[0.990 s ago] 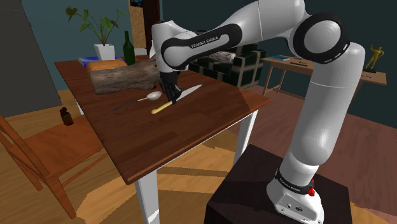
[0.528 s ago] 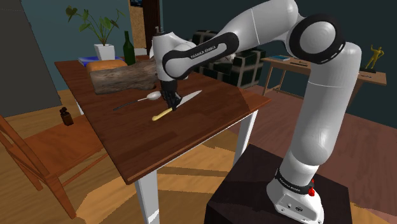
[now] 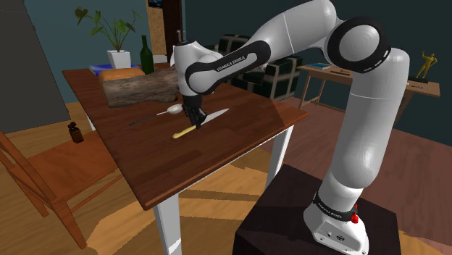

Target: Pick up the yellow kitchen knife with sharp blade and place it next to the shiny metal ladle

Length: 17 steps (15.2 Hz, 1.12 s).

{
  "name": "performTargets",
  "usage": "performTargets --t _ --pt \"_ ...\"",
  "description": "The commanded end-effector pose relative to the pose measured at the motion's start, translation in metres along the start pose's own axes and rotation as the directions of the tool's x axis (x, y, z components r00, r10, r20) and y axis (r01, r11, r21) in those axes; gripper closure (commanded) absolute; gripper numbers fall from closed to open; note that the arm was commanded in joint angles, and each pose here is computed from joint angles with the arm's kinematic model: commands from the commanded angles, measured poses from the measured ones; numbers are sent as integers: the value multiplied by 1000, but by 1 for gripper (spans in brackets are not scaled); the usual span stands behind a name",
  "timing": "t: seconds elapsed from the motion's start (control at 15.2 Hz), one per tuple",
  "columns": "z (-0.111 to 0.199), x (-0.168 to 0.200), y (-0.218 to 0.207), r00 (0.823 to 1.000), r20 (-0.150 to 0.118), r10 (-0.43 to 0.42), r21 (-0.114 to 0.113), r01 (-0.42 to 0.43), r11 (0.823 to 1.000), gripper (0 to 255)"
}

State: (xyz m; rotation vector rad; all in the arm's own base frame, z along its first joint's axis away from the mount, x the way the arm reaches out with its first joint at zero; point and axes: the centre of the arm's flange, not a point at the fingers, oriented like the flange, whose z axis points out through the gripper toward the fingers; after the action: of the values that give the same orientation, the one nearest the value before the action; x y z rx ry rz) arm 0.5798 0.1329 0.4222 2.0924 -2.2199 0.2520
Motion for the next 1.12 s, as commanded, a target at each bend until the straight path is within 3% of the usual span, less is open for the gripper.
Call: performTargets --t 0.0,0.07,0.4,0.66,1.06 --pt "0 0 0 1000 0 0 0 0 1000 255" --pt "0 0 0 1000 0 0 0 0 1000 0" --pt "0 0 0 1000 0 0 0 0 1000 0" --pt "-50 0 0 1000 0 0 0 0 1000 0" --pt "-50 0 0 1000 0 0 0 0 1000 0"
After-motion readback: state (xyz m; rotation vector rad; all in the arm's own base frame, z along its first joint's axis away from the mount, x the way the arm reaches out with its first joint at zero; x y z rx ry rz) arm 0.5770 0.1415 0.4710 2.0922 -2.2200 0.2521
